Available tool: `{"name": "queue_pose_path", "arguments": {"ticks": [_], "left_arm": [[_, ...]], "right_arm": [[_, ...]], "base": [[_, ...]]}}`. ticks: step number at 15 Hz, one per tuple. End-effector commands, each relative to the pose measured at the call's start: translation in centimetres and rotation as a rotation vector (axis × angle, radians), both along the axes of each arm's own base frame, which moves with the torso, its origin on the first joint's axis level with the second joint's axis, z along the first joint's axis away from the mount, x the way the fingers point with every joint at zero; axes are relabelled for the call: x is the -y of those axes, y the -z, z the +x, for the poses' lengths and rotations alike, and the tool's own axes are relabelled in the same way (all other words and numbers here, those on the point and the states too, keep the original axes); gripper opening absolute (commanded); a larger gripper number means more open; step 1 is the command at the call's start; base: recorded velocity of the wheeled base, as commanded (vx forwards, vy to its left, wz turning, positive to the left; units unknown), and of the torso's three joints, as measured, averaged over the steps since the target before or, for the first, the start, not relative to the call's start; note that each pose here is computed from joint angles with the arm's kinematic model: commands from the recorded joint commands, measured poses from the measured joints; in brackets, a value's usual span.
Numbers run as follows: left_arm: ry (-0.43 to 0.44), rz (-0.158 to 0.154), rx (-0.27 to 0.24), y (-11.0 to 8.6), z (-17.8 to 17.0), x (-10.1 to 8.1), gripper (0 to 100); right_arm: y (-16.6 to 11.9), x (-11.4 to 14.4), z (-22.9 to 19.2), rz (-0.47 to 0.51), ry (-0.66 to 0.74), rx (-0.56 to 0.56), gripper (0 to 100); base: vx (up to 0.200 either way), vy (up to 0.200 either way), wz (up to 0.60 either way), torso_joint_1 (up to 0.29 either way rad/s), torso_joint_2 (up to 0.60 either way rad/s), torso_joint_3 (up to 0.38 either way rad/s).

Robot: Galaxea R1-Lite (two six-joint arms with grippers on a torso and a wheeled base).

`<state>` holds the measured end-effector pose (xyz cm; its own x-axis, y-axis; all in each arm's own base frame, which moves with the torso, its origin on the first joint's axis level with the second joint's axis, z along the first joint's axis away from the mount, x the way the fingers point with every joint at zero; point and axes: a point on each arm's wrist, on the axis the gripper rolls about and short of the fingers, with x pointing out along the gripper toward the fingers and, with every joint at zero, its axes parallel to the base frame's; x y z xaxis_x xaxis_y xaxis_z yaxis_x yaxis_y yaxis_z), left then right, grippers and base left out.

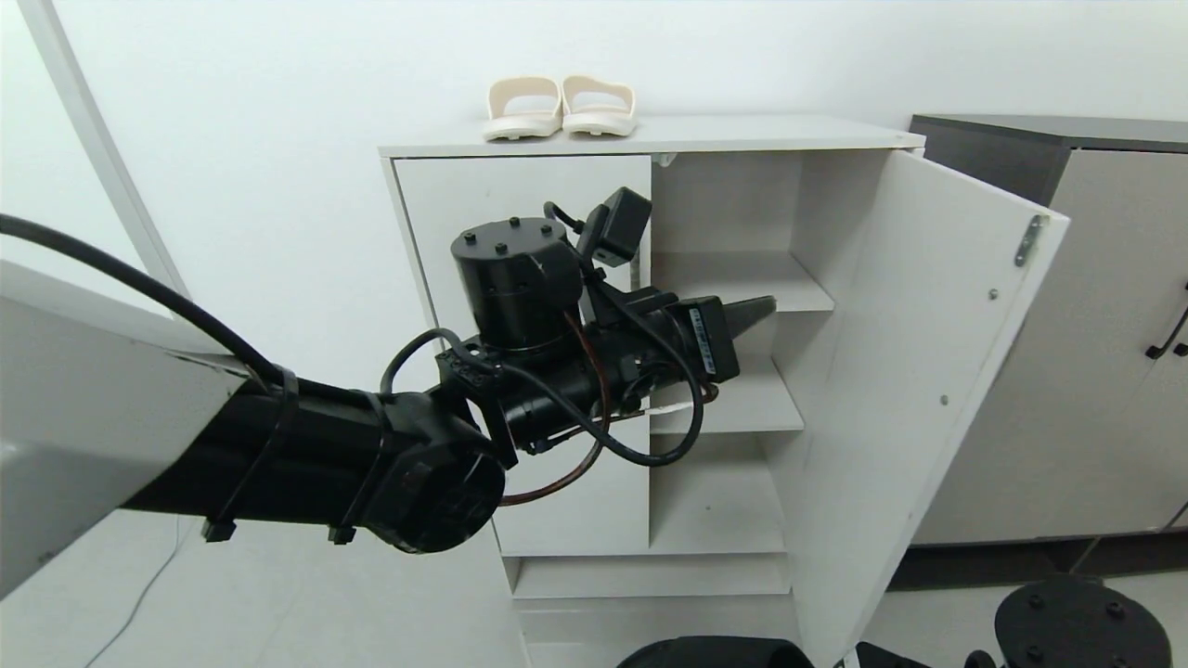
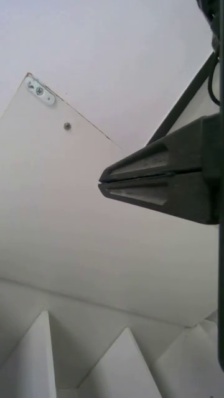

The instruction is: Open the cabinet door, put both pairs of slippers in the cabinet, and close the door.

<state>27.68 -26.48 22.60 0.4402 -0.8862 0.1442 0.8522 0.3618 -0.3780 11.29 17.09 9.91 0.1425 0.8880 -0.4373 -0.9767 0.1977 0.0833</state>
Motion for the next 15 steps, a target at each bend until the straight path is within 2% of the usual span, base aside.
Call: {"name": "queue_pose_path", "arguments": {"ticks": [1,7,9,11,13,14,15], "left_arm": [[-0.001,0.002,-0.003,0.1,0.1,0.0,0],[-0.025,-0.002,-0.003,0.3,0.5,-0.7,0],[-0.05,0.005,-0.009,0.1,0.3,-2.0,0],[-0.093,0.003,-0.007,-0.8,-1.3,-4.9,0],[-0.165,-0.018,0.016,-2.7,-4.2,-9.2,0],[-0.228,-0.026,0.019,-3.5,-6.2,-11.7,0],[-0.307,-0.011,-0.006,-3.7,-8.1,-14.1,0]], "right_arm": [[0.0,0.0,0.0,-0.001,0.001,0.0,0],[0.1,0.0,0.0,-0.003,-0.002,-0.001,0],[0.1,-0.2,0.2,-0.001,0.004,0.004,0],[-0.2,-1.0,1.3,0.008,0.052,0.023,0],[-0.4,-2.2,3.2,-0.013,0.249,0.061,0],[-0.9,-3.0,4.2,0.006,0.368,0.057,0],[-1.2,-3.7,5.0,0.025,0.464,0.053,0]], "base": [[0.0,0.0,0.0,0.0,0.0,0.0],[0.0,0.0,0.0,0.0,0.0,0.0],[0.0,0.0,0.0,0.0,0.0,0.0],[0.0,0.0,0.0,0.0,0.0,0.0],[0.0,0.0,0.0,0.0,0.0,0.0],[0.0,0.0,0.0,0.0,0.0,0.0],[0.0,0.0,0.0,0.0,0.0,0.0]]}}
